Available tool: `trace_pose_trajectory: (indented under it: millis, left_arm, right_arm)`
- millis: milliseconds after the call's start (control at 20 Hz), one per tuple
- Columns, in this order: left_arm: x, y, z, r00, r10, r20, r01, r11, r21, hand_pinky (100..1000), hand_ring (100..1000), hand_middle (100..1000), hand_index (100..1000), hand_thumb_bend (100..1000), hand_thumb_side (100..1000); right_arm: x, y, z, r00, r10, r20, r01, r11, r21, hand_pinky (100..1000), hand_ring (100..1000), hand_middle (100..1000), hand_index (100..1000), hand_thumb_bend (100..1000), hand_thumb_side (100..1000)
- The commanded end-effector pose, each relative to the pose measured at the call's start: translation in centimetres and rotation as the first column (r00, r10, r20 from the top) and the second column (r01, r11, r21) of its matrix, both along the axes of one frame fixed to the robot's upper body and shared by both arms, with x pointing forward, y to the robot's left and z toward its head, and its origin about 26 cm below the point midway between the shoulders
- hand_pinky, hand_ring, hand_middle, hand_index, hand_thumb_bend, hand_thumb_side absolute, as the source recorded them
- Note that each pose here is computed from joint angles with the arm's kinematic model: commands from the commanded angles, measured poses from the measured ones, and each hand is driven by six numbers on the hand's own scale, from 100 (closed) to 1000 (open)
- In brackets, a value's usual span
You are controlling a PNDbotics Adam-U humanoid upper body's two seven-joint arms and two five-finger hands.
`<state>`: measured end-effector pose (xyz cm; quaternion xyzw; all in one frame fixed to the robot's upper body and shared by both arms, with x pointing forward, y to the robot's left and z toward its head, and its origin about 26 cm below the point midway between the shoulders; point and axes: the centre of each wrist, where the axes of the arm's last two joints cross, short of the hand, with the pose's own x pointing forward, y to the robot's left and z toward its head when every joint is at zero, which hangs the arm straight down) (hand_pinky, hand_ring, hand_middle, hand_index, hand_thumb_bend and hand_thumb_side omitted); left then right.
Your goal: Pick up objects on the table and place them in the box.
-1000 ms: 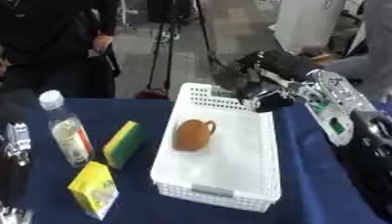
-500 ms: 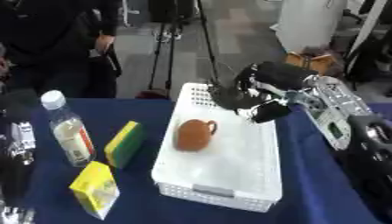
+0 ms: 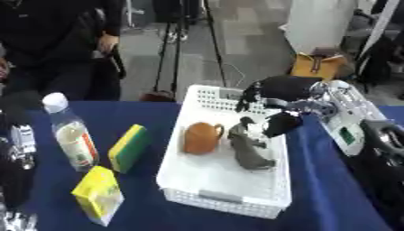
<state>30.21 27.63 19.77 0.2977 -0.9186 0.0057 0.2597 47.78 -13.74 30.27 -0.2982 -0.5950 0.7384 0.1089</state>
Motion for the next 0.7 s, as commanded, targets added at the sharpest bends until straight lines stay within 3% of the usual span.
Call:
trace_pose_trajectory:
  millis: [50, 450, 700]
  left_arm:
    - [-0.2, -0.1, 0.7, 1.000, -0.008, 0.024, 0.008, 1.000, 0.005, 884, 737, 545, 724, 100, 808]
    - [-0.2, -0.1, 0.7, 1.000, -0.007, 0.024, 0.007, 1.000, 0.005, 883, 737, 545, 724, 100, 805]
    - [-0.2, 0.0, 0.7, 1.000, -0.003, 0.023, 0.003, 1.000, 0.004, 882, 736, 546, 725, 100, 798]
  right_arm:
    - [-0.5, -0.6, 2.0, 0.999, 0.024, 0.031, -0.023, 0.999, -0.036, 796, 843, 698, 816, 100, 788]
    - [-1.2, -0.6, 3.0, 0.997, 0.043, 0.070, -0.046, 0.998, 0.037, 785, 829, 665, 793, 100, 770]
    - [-2.5, -1.7, 4.8, 0.990, 0.046, 0.130, -0.066, 0.987, 0.149, 774, 816, 641, 778, 100, 780]
